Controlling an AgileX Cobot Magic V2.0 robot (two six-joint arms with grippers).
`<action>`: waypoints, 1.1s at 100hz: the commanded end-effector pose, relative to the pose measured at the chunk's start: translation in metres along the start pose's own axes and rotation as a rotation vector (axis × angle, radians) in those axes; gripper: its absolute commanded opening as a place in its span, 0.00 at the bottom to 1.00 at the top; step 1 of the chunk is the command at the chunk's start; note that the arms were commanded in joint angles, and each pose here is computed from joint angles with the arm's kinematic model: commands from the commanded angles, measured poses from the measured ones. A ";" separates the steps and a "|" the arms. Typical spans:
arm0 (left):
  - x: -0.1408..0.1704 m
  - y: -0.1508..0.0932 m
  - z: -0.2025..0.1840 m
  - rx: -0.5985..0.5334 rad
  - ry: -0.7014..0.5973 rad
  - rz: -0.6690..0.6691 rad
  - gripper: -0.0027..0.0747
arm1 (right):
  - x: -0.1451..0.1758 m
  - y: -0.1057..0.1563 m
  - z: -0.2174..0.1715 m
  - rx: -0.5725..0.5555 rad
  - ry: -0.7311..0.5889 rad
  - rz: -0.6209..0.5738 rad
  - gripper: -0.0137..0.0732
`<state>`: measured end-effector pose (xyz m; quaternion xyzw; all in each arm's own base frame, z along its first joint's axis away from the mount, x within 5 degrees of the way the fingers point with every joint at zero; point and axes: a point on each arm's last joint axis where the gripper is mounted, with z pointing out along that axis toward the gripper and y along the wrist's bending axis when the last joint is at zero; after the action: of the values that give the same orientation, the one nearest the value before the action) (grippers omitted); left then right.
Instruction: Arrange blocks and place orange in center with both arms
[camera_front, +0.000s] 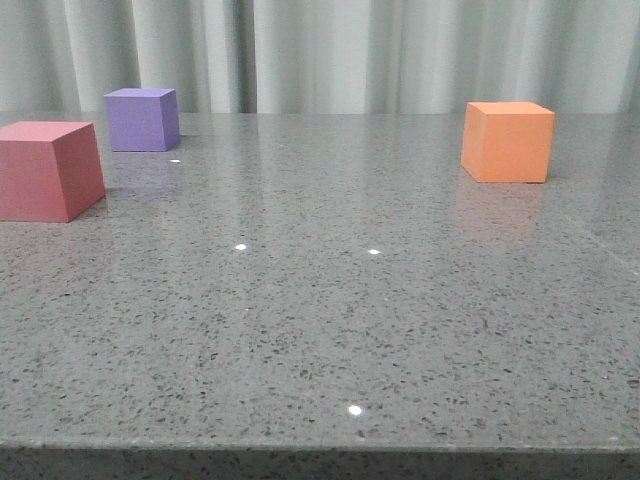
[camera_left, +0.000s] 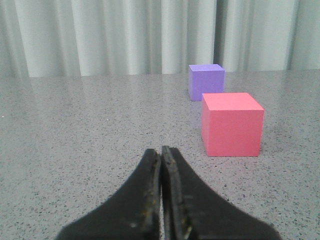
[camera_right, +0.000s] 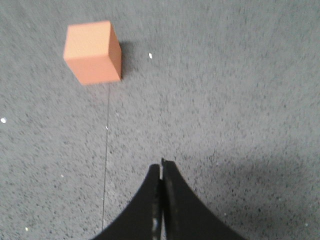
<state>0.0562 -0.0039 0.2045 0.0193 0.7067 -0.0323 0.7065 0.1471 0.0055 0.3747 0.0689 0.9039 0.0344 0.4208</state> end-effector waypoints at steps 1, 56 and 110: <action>0.005 0.000 -0.001 0.008 -0.071 -0.002 0.01 | -0.012 0.003 0.000 -0.011 -0.039 -0.008 0.25; 0.005 0.000 -0.001 0.008 -0.071 -0.002 0.01 | -0.021 0.010 0.008 -0.074 -0.091 0.033 0.84; 0.005 0.000 -0.001 0.008 -0.071 -0.002 0.01 | -0.064 0.067 0.083 -0.172 0.019 -0.095 0.84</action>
<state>0.0562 -0.0039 0.2045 0.0193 0.7067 -0.0323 0.7065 0.2397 0.0546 0.3602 0.0118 0.9235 0.0971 0.3709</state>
